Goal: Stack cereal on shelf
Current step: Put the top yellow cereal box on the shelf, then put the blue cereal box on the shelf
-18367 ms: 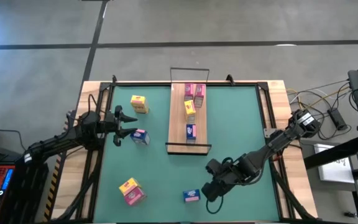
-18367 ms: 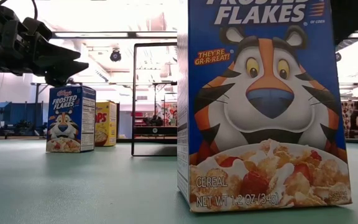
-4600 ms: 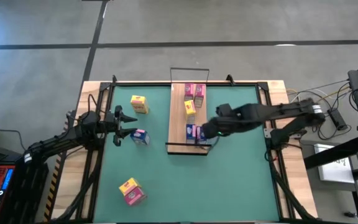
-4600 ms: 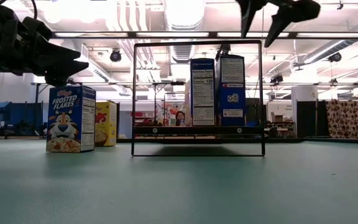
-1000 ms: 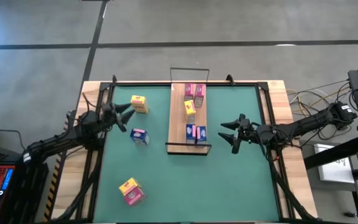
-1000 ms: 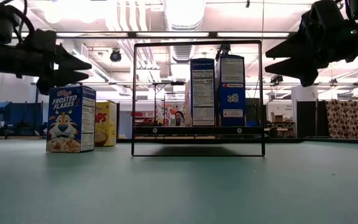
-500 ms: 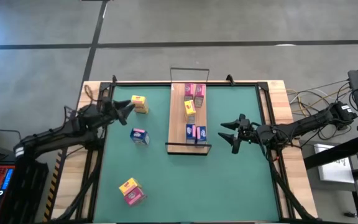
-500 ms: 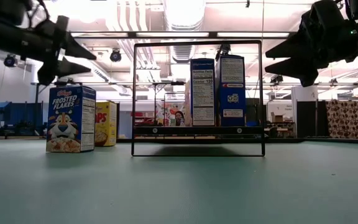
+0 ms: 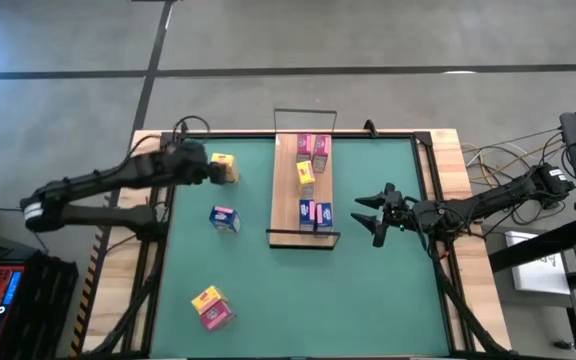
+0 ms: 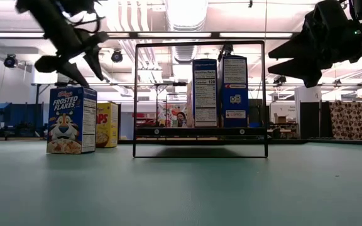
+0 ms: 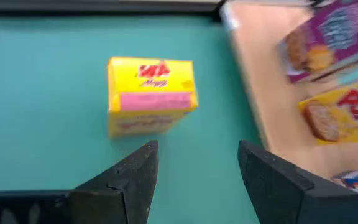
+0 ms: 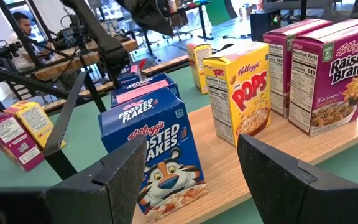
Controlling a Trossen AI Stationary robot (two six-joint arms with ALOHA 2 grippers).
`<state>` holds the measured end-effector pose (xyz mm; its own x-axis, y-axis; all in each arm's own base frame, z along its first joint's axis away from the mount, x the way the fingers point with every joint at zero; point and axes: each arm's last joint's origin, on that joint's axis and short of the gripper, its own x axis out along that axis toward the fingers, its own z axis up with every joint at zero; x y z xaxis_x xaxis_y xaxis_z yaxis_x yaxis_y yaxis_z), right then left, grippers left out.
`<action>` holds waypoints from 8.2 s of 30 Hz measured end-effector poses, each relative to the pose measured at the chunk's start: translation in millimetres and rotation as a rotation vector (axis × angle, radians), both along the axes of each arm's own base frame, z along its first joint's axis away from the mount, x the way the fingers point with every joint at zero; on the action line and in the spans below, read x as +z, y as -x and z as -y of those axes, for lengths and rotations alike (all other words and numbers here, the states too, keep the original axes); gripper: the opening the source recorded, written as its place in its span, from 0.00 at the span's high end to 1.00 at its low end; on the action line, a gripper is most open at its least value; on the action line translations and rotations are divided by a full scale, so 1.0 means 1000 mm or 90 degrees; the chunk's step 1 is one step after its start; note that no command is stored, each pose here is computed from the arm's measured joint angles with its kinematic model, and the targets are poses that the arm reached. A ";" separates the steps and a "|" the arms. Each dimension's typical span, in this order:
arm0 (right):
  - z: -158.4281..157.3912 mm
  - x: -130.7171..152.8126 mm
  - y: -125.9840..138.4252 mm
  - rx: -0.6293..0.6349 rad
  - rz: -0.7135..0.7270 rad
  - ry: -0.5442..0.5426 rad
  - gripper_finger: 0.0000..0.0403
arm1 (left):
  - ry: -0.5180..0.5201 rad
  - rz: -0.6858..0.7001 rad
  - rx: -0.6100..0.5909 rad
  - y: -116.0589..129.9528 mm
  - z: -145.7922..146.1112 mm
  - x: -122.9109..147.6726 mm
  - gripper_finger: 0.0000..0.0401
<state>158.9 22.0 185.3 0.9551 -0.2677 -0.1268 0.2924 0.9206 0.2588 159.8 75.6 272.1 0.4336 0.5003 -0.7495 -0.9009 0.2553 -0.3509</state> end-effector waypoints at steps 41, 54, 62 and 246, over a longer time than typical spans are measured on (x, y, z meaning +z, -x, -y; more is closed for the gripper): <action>0.000 0.000 0.000 0.000 0.000 0.000 0.40 | 0.020 -0.228 -0.006 -0.052 -0.053 -0.005 0.01; 0.000 0.000 0.000 0.000 0.000 0.000 0.40 | 0.006 -0.187 0.015 -0.042 -0.076 -0.041 0.01; 0.000 0.000 0.000 0.000 0.000 0.000 0.40 | 0.047 -0.189 0.016 -0.044 -0.081 -0.056 0.09; 0.000 -0.001 0.000 0.000 -0.009 0.002 0.40 | 0.206 -0.225 -0.196 -0.077 -0.008 0.039 0.00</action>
<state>158.7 21.9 183.9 0.9532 -0.2682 -0.1395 0.2961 0.9214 0.2517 236.9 83.8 310.7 0.2175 0.1107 -0.9698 -0.8789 0.4544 -0.1452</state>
